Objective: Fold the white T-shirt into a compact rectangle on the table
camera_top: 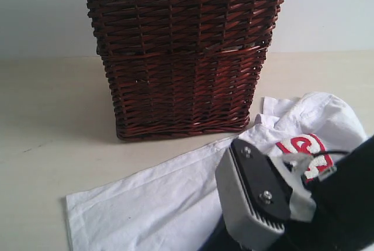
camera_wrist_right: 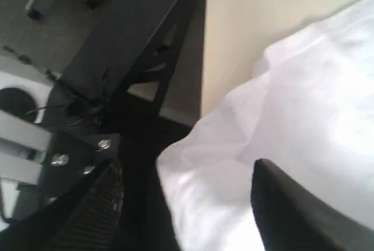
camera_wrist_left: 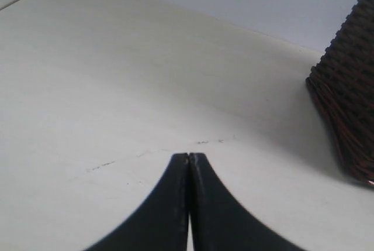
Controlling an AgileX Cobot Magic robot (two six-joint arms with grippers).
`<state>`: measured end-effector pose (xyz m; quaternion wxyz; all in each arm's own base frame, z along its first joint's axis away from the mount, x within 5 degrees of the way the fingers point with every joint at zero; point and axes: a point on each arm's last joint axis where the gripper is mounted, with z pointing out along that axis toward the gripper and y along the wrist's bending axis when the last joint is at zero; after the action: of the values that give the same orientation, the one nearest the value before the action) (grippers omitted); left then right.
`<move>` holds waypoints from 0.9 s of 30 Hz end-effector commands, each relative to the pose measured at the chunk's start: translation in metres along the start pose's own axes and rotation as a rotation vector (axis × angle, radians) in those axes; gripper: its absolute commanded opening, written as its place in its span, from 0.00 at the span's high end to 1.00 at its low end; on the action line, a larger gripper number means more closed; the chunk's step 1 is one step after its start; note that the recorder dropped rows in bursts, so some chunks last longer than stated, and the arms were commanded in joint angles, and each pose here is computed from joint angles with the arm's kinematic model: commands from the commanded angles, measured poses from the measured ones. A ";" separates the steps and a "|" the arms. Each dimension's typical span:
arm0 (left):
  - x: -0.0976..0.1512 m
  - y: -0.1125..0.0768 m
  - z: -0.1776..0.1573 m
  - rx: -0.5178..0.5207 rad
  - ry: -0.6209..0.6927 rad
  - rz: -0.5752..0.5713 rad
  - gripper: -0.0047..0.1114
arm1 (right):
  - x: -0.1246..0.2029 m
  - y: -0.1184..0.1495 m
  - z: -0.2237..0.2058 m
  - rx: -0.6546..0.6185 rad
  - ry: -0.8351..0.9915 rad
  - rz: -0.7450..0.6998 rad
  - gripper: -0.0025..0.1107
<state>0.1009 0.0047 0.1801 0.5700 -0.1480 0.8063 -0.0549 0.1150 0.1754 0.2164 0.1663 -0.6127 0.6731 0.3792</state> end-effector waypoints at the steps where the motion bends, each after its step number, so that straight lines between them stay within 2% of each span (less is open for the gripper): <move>1: 0.001 0.000 0.000 0.000 0.005 -0.002 0.96 | -0.027 -0.018 -0.029 0.296 0.040 -0.223 0.47; 2: 0.001 0.000 0.000 0.000 0.005 -0.002 0.96 | -0.029 -0.027 -0.038 0.420 0.089 -0.240 0.48; 4: 0.001 0.000 0.000 0.000 0.005 -0.002 0.96 | -0.023 -0.046 -0.052 0.645 0.181 -0.151 0.48; 5: 0.001 0.000 0.000 0.000 0.005 -0.002 0.96 | -0.017 -0.053 -0.058 0.724 0.205 -0.056 0.48; 9: 0.001 0.000 0.000 0.000 0.005 -0.002 0.96 | 0.024 -0.071 -0.075 0.910 0.400 0.131 0.48; 16: 0.001 0.000 0.000 0.000 0.005 -0.002 0.96 | 0.083 -0.076 -0.093 0.904 0.466 0.412 0.48; 23: 0.001 0.000 0.000 0.000 0.005 -0.002 0.96 | 0.108 -0.081 -0.069 0.674 0.445 0.494 0.48; 27: 0.001 0.000 0.000 0.000 0.005 -0.002 0.96 | 0.113 -0.103 -0.057 0.724 0.363 0.554 0.49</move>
<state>0.1009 0.0047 0.1801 0.5700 -0.1480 0.8063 -0.0549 0.1931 0.0574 0.1551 0.1142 -0.3954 0.9108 0.0336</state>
